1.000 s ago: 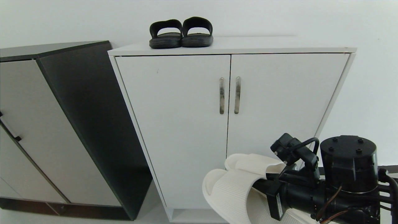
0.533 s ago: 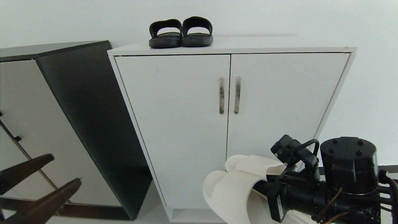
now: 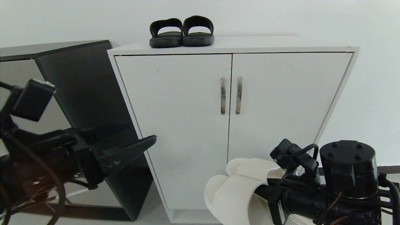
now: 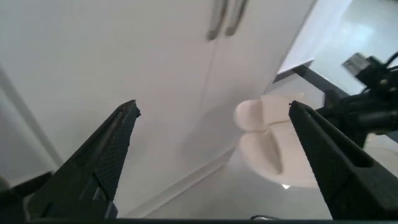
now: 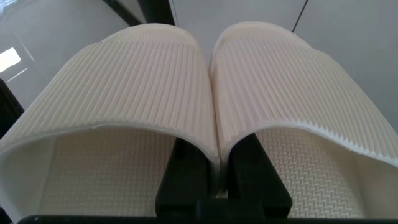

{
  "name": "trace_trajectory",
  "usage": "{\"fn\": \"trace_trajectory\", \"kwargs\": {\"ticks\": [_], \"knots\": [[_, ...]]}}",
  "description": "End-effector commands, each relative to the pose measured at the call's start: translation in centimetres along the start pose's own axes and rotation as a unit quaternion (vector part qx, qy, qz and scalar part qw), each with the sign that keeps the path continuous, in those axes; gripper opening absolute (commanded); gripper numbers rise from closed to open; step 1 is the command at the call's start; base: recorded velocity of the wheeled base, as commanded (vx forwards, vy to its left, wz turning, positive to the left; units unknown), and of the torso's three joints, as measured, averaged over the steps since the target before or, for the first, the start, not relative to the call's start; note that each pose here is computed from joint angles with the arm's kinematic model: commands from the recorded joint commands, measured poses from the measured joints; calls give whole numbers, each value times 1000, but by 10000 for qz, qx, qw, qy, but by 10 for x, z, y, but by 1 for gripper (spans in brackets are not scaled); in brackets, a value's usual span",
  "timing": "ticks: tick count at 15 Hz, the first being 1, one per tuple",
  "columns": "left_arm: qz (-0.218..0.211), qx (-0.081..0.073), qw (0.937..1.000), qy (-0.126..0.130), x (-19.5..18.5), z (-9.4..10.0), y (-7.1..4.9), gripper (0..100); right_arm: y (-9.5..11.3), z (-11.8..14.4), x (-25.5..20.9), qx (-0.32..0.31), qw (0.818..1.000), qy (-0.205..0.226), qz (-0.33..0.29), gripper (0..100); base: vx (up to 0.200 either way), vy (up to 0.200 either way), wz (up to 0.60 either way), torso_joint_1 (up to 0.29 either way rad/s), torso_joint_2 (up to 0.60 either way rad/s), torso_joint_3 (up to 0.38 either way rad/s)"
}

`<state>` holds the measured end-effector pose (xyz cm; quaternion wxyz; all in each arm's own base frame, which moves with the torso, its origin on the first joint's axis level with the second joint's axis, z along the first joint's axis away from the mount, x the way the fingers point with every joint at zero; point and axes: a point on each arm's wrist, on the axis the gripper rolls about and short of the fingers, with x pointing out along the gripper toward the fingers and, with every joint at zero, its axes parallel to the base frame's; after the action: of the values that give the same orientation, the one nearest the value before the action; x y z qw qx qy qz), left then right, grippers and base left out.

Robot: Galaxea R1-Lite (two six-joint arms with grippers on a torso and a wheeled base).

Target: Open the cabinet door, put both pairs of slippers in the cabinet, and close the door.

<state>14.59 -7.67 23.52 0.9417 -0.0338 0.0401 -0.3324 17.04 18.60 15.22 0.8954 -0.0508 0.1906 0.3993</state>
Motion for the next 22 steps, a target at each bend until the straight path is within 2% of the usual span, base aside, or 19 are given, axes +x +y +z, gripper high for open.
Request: {"fn": "trace_trajectory", "kwargs": {"ticks": [1, 3, 5, 8, 10, 11, 12, 13, 15, 17, 18, 20, 22], "knots": [[-255, 49, 9995, 184, 51, 8, -20, 100, -1, 0, 0, -5, 10000, -36, -22, 0, 0, 0, 0, 0, 0, 0], [-548, 84, 9985, -21, 71, 28, -33, 100, -1, -2, 0, -2, 10000, -13, -23, 0, 0, 0, 0, 0, 0, 0], [-697, 49, 9976, 32, 98, 31, -39, 100, -1, -4, 2, 7, 10000, 26, -10, 0, 0, 0, 0, 0, 0, 0], [-1167, -87, 9931, 85, 127, 32, -58, 100, -1, -3, 2, 22, 10000, 19, -9, 0, 0, 0, 0, 0, 0, 0], [-1319, -151, 9911, 102, 152, 39, -66, 100, -1, -4, 2, 33, 10000, 26, -17, 0, 0, 0, 0, 0, 0, 0], [-1327, -158, 9908, 234, 159, 41, -67, 100, -2, -4, 3, 43, 10000, 33, -17, 0, 0, 0, 0, 0, 0, 0], [-1482, -173, 9882, 352, 162, 43, -68, 100, -3, -4, 3, 50, 10000, 40, -31, 0, 0, 0, 0, 0, 0, 0], [-1762, -198, 9835, 357, 163, 45, -69, 100, -3, -4, 4, 50, 10000, 49, -17, 0, 0, 0, 0, 0, 0, 0], [-2074, -408, 9766, 391, 167, 47, -69, 100, -3, -6, 5, 51, 10000, 80, 5, 0, 0, 0, 0, 0, 0, 0], [-2082, -723, 9745, 421, 177, 49, -64, 100, -3, -7, 6, 29, 9999, 119, 10, 0, 0, 0, 0, 0, 0, 0], [-2101, -792, 9735, 439, 180, 49, -62, 100, -3, -7, 7, 30, 9999, 127, 10, 0, 0, 0, 0, 0, 0, 0], [-2030, -785, 9750, 454, 187, 47, -60, 100, -3, -7, 7, 29, 9999, 119, 10, 0, 0, 0, 0, 0, 0, 0], [-1725, -759, 9812, 412, 197, 44, -58, 100, -3, -7, 7, 29, 9999, 112, 11, 0, 0, 0, 0, 0, 0, 0]]}}
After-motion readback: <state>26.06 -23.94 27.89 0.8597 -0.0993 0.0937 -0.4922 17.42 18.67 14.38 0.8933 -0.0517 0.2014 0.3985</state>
